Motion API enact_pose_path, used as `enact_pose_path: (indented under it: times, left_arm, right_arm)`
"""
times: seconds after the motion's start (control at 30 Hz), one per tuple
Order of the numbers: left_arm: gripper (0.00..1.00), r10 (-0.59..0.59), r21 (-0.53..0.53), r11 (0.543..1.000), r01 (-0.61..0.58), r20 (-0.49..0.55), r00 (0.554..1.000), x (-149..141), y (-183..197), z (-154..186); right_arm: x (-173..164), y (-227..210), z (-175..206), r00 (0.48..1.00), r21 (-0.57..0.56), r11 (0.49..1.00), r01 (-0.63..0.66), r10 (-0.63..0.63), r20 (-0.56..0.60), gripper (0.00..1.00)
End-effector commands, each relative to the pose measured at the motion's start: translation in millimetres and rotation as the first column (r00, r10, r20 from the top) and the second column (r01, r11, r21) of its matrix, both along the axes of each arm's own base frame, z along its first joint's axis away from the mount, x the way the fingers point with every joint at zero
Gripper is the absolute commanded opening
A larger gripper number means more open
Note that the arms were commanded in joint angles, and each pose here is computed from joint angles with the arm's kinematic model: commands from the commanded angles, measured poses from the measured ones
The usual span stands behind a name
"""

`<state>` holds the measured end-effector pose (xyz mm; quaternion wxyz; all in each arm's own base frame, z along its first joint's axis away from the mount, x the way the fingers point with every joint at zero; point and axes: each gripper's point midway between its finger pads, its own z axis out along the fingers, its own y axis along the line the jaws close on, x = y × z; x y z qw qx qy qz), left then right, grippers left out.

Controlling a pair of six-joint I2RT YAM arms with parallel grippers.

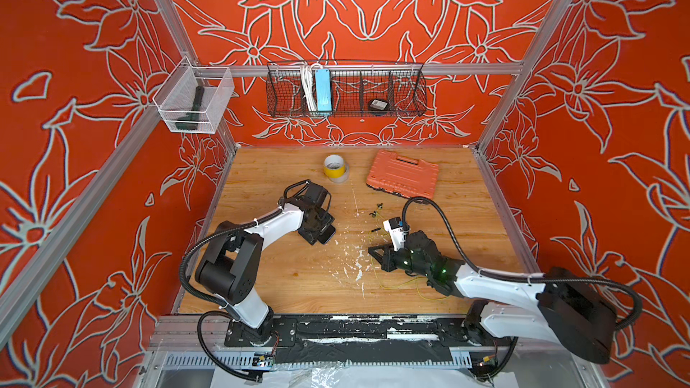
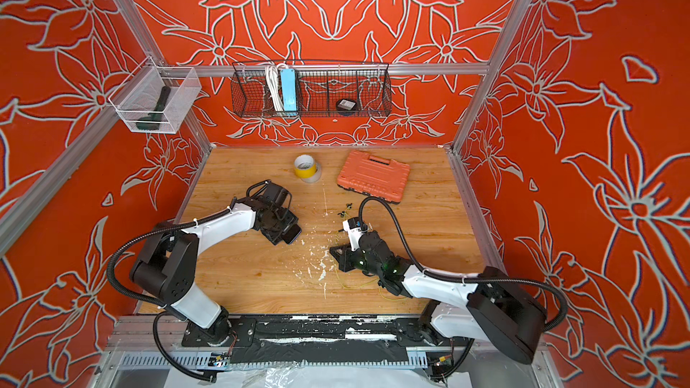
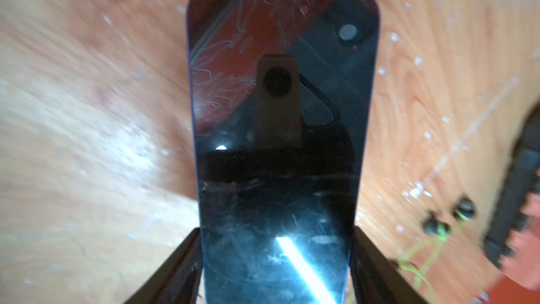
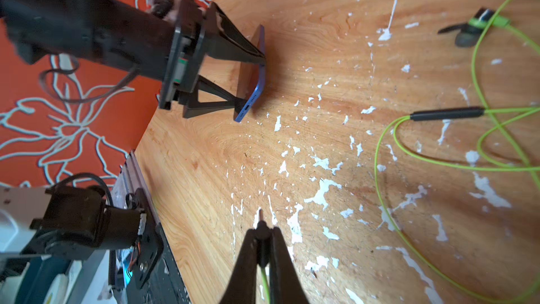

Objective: Plug wired earphones into phones
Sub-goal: Pick up the phone at the center of the board, then insert the wired earphone into the phone.

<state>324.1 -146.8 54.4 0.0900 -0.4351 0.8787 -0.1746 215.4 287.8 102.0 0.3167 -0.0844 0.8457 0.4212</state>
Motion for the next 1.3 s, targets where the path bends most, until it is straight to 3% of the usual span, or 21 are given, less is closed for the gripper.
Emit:
enact_pose_path:
  times: [0.0, 0.57, 1.27]
  left_arm:
    - [0.71, 0.068, -0.137, 0.988, -0.064, 0.027, 0.997, 1, -15, 19]
    - [0.70, 0.206, -0.265, 0.948, -0.178, 0.079, 0.975, -9, -12, 49]
    - [0.70, 0.237, -0.296, 0.934, -0.200, 0.096, 0.967, -19, -7, 56]
  right_arm:
    - [21, 22, 34, 0.997, 0.140, 0.988, 0.070, -0.074, 0.019, 0.00]
    - [28, 87, 34, 0.999, 0.189, 0.982, -0.018, 0.011, 0.038, 0.00]
    - [38, 100, 28, 1.000, 0.186, 0.982, 0.015, -0.020, 0.022, 0.00]
